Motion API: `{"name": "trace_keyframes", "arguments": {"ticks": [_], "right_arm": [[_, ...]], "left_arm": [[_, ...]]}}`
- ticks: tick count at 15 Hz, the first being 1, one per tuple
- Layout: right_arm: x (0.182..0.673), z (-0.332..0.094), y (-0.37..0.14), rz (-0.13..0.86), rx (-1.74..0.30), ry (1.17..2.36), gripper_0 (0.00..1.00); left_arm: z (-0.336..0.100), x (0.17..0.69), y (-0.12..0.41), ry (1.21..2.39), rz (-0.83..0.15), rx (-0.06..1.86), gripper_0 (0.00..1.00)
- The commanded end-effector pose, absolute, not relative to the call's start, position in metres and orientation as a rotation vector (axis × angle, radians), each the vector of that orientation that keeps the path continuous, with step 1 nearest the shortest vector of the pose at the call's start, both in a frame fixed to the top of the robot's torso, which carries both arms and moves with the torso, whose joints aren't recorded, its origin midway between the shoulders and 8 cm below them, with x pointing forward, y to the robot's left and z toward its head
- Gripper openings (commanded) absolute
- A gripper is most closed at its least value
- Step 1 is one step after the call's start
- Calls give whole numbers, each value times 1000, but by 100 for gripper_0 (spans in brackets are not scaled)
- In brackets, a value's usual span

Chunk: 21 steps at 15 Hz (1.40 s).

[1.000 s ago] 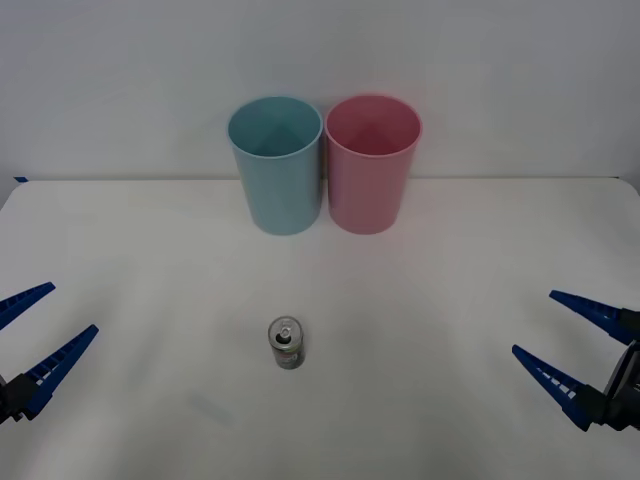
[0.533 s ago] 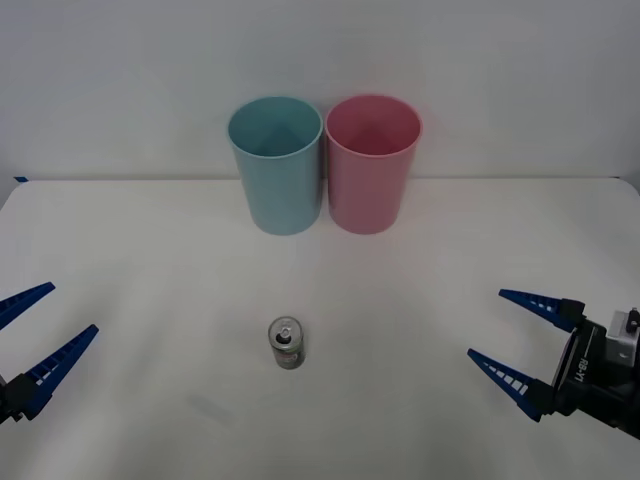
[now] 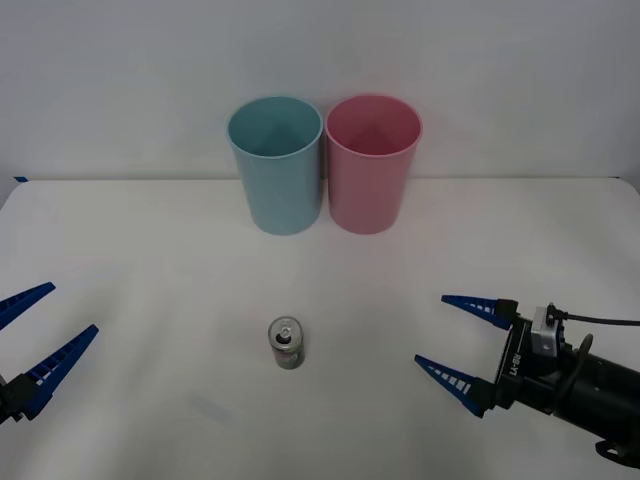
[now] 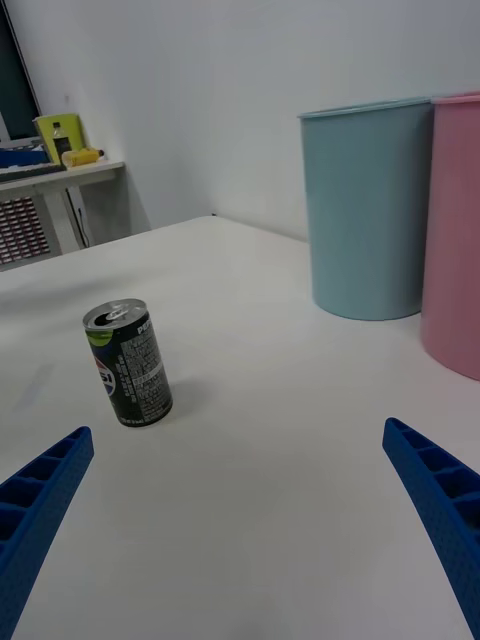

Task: Grasp the object on the table and drop it into the matching bin: aluminum can to the light blue bin, PET bottle to the pink bin.

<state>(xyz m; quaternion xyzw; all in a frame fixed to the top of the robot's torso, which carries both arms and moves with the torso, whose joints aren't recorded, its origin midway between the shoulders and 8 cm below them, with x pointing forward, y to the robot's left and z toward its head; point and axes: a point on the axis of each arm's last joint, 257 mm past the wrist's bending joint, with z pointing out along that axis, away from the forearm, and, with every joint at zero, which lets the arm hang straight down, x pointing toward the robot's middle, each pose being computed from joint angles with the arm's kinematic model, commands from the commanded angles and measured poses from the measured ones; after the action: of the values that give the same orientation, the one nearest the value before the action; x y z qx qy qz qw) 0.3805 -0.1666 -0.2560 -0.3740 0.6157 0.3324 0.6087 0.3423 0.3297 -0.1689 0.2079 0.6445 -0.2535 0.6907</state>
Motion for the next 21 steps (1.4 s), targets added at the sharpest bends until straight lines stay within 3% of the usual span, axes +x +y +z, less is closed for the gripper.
{"name": "trace_keyframes", "arguments": {"ticks": [1, 18, 21], "right_arm": [[385, -264, -145, 772, -863, 1429, 100], [391, -307, 13, 721, -902, 1467, 100], [396, -324, 32, 754, -919, 1495, 100]], "left_arm": [[-169, 342, 330, 1441, -567, 465, 100], [-169, 342, 330, 1441, -567, 465, 100], [-169, 342, 330, 1441, -567, 465, 100]]}}
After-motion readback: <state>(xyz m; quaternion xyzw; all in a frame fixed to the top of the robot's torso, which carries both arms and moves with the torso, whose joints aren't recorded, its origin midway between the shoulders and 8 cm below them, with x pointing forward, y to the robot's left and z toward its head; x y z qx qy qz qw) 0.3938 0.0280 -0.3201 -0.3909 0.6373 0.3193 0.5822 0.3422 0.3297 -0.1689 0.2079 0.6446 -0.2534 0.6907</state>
